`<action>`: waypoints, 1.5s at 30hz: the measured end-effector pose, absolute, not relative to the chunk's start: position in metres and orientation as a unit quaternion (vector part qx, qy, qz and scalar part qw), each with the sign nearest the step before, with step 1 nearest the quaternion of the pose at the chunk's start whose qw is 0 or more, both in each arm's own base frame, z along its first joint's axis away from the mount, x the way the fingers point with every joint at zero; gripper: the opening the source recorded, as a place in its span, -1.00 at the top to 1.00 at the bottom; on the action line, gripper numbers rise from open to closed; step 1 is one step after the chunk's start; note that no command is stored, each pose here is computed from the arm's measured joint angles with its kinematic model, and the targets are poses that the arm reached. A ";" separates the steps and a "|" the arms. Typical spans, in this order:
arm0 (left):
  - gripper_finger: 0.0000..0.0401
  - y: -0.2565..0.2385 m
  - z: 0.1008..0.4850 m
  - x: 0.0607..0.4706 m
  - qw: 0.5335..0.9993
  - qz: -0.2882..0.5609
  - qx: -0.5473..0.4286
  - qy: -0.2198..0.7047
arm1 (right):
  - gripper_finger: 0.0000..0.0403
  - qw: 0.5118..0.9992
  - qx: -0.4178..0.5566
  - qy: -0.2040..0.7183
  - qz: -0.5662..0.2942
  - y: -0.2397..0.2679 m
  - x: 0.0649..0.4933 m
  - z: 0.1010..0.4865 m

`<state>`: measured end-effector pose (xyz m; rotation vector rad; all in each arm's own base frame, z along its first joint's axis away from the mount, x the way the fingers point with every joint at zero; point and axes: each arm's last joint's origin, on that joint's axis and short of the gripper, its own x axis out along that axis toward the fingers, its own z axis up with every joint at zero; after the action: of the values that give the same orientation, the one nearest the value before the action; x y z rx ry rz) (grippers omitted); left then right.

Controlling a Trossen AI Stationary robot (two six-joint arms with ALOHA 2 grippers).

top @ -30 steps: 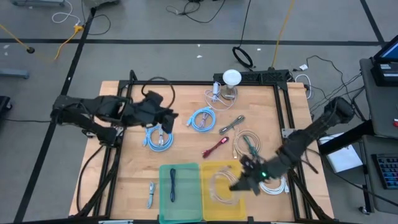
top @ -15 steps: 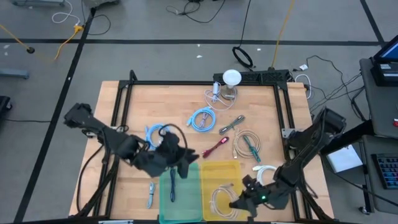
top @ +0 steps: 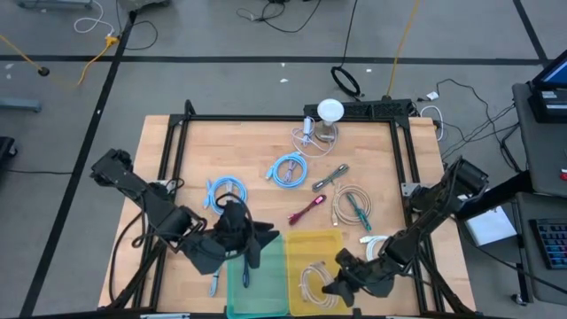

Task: Pick & Place USB Port
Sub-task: Put the left brown hdmi cable into the yellow bin

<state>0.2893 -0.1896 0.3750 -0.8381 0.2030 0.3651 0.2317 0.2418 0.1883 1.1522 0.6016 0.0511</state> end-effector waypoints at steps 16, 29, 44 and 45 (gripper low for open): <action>0.20 -0.190 0.375 0.289 0.893 0.176 -0.404 0.098 | 0.31 0.807 0.514 0.290 0.037 0.235 0.240 0.188; 0.20 -0.190 0.375 0.289 0.893 0.176 -0.402 0.098 | 0.47 0.796 0.527 0.294 0.042 0.234 0.241 0.189; 0.20 -0.190 0.375 0.289 0.895 0.175 -0.399 0.099 | 0.95 0.803 0.518 0.291 0.045 0.231 0.244 0.189; 0.20 -0.190 0.375 0.289 0.895 0.175 -0.399 0.099 | 0.95 0.806 0.523 0.274 0.052 0.232 0.246 0.193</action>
<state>0.2893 -0.1895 0.3751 -0.8263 0.2056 0.3630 0.2456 0.2317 0.1927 1.1191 0.5856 0.1109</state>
